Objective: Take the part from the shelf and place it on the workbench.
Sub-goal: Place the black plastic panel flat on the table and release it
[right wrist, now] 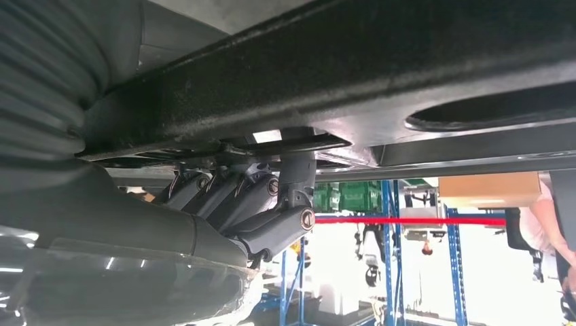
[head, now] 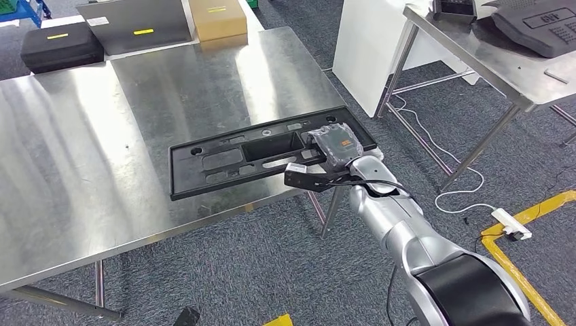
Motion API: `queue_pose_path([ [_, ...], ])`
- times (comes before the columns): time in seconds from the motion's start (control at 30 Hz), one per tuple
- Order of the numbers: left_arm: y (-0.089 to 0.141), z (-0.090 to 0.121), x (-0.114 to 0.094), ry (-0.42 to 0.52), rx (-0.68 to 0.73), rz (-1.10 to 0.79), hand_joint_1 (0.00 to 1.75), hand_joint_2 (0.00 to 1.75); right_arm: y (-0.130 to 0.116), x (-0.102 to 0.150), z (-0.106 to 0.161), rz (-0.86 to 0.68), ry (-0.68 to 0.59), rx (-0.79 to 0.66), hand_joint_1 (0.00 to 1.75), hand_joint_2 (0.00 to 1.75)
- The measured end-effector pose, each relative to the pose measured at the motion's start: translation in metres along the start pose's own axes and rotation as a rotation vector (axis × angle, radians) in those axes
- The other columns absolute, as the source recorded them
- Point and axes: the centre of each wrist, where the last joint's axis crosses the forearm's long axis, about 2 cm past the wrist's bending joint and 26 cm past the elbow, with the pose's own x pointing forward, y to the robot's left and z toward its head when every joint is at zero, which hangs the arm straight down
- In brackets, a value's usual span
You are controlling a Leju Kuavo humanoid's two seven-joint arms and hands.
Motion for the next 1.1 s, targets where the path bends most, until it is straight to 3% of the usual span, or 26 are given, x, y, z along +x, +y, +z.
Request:
queue_pose_path([
  [1.1,0.0012,0.0001,-0.0006,0.005,-0.002,0.001,0.00,1.75,-0.0010,0.0045,-0.0024,0.043,-0.029,0.002,1.66,1.75],
])
